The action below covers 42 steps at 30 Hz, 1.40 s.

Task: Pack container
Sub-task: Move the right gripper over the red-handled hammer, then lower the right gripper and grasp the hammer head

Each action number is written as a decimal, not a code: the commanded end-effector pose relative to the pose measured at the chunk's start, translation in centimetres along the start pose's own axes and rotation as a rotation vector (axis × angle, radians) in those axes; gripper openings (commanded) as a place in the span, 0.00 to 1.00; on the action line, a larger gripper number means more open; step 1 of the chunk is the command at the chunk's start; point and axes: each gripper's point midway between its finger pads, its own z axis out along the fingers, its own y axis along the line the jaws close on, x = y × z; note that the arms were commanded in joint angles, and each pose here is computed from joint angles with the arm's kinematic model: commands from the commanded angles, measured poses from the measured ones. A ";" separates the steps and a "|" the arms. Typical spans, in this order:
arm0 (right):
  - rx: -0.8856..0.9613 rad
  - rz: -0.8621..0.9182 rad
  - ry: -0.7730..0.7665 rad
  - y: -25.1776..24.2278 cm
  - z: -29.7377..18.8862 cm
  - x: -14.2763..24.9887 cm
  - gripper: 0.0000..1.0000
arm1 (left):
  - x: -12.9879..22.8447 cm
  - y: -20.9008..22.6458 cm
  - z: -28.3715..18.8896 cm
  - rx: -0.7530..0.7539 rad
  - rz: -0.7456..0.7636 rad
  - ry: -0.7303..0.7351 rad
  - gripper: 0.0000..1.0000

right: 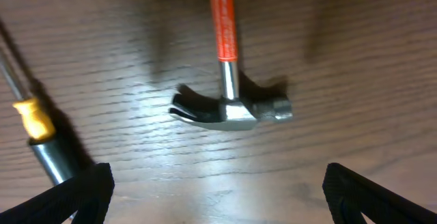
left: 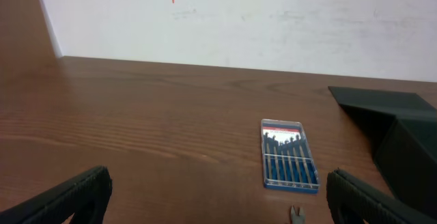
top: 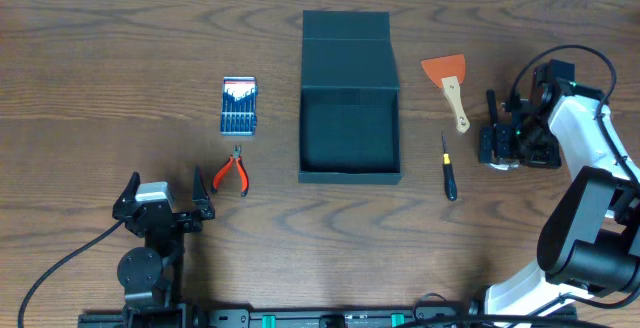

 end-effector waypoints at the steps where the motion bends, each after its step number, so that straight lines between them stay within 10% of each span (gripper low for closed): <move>1: 0.058 0.052 0.005 -1.3 0.1 0.2 0.99 | 1.4 -0.3 0.0 0.015 0.017 0.046 0.98; 42: -0.034 0.006 0.088 -0.1 6.6 -0.5 0.99 | 1.4 -0.3 0.0 0.015 0.017 0.046 0.99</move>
